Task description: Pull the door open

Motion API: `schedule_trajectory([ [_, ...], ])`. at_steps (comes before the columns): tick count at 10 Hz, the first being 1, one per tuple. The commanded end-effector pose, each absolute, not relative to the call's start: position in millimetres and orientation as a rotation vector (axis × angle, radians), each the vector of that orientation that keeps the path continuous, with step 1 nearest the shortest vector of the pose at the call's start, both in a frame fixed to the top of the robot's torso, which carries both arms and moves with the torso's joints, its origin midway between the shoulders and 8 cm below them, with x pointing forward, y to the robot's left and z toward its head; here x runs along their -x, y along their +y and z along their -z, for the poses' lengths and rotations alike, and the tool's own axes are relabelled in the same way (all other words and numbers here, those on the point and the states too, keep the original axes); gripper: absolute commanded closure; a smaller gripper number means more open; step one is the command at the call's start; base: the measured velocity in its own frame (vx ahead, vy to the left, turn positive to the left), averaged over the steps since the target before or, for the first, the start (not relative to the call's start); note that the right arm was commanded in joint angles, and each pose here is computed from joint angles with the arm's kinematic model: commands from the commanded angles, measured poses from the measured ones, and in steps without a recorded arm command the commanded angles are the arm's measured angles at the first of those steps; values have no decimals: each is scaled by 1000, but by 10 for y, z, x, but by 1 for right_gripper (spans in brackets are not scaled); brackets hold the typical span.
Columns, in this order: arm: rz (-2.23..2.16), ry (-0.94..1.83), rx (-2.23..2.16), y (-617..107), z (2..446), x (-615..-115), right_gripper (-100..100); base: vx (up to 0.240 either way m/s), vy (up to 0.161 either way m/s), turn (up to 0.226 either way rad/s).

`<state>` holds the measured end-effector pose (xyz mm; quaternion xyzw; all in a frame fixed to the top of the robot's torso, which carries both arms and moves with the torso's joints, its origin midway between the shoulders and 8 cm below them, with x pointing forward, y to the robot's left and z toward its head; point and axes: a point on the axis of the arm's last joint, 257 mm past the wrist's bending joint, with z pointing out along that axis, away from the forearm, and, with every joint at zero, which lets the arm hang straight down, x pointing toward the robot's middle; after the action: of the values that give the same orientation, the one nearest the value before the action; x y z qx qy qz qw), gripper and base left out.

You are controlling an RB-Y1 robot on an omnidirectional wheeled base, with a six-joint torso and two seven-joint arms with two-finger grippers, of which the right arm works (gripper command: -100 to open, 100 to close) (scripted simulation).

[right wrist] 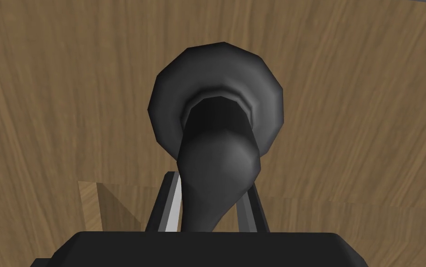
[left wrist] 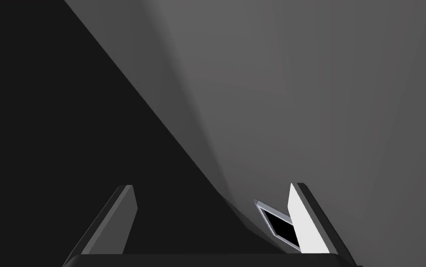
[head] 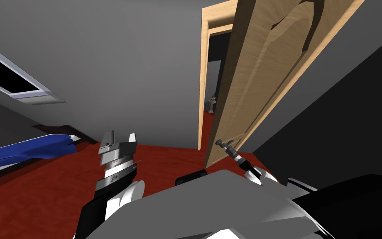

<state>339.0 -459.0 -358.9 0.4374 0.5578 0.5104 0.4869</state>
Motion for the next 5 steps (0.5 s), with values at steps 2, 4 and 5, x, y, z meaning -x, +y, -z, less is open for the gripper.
schedule_trajectory([
  [2,-1242,1357,-1058,-4504,3606,-3589,100,-234,-95,132],
  [4,-1241,1356,-1055,-4446,3611,-3732,100,-206,-103,105],
  [5,-1241,1356,-1054,-4412,3612,-3809,100,-204,-84,102],
])
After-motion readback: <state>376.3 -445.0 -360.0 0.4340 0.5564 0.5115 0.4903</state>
